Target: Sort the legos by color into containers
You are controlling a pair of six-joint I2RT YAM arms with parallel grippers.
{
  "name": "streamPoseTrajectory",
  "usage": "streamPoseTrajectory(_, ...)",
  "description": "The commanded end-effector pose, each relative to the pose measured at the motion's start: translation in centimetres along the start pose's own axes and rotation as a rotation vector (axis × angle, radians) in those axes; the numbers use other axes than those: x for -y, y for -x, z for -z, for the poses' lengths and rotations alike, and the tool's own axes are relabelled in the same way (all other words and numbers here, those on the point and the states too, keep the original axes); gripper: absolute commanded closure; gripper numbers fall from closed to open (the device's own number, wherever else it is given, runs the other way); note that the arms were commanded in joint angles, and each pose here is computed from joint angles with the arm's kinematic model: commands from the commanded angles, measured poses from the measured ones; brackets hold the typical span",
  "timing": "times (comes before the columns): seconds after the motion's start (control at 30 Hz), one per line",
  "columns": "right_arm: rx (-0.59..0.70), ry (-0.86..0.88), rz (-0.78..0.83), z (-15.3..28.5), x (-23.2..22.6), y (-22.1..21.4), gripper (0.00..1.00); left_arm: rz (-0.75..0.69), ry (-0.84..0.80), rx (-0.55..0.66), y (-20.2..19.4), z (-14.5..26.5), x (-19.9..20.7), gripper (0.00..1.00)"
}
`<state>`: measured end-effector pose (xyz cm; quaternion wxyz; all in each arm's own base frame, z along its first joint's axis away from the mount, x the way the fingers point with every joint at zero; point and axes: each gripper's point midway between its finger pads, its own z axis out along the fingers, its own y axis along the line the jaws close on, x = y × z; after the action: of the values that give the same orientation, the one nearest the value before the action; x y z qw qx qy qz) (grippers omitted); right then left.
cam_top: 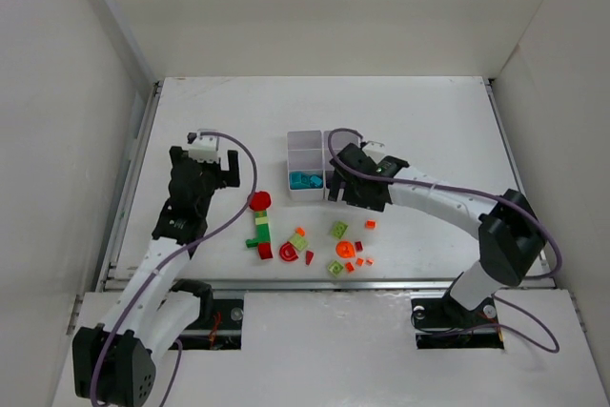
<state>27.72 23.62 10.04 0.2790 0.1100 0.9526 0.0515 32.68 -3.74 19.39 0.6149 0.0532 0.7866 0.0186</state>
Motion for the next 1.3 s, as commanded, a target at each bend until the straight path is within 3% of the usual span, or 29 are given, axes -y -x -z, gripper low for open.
streamPoseTrajectory(0.0,-0.019,0.047,-0.071,0.4,-1.0,-0.8,0.06,0.107,-0.005,0.146,2.7,0.5,0.3,0.0)
streamPoseTrajectory(0.07,-0.021,0.052,-0.075,0.5,-1.3,-1.1,0.1,0.114,-0.025,0.145,2.4,0.7,0.8,0.0)
streamPoseTrajectory(0.27,-0.099,0.04,0.038,-1.3,-2.1,-4.9,0.11,0.1,-0.046,0.187,2.6,1.4,1.0,0.0)
streamPoseTrajectory(0.4,-0.15,0.024,0.016,-2.5,-1.5,-7.3,0.11,0.098,-0.046,0.175,1.5,1.5,1.0,0.0)
streamPoseTrajectory(0.53,-0.14,-0.051,-0.034,-3.1,0.3,-7.9,0.16,0.099,-0.055,0.184,1.7,1.6,1.2,0.0)
streamPoseTrajectory(0.7,-0.109,-0.021,-0.01,-4.0,-1.5,-7.7,0.24,0.099,-0.067,0.194,1.7,1.6,1.4,0.0)
streamPoseTrajectory(0.93,-0.119,-0.012,0.021,-3.9,-2.1,-7.9,0.51,0.098,-0.078,0.196,1.8,1.8,1.5,0.0)
streamPoseTrajectory(1.03,-0.123,0.0,0.027,-3.6,-2.2,-7.9,0.74,0.1,-0.078,0.206,2.1,2.0,1.5,0.0)
streamPoseTrajectory(1.07,-0.119,0.009,0.037,-3.5,-2.5,-7.6,0.9,0.101,-0.077,0.217,2.3,2.2,1.4,0.0)
streamPoseTrajectory(1.1,-0.106,0.013,0.046,-3.4,-2.7,-7.2,1.0,0.1,-0.078,0.208,1.9,2.1,1.5,0.0)
streamPoseTrajectory(1.2,-0.047,0.055,0.137,-2.1,-4.9,-5.7,1.0,0.091,-0.077,0.208,1.9,2.1,1.4,0.0)
streamPoseTrajectory(1.27,0.06,0.09,0.181,0.6,-7.1,-3.0,1.0,0.089,-0.077,0.196,1.6,1.9,1.5,0.0)
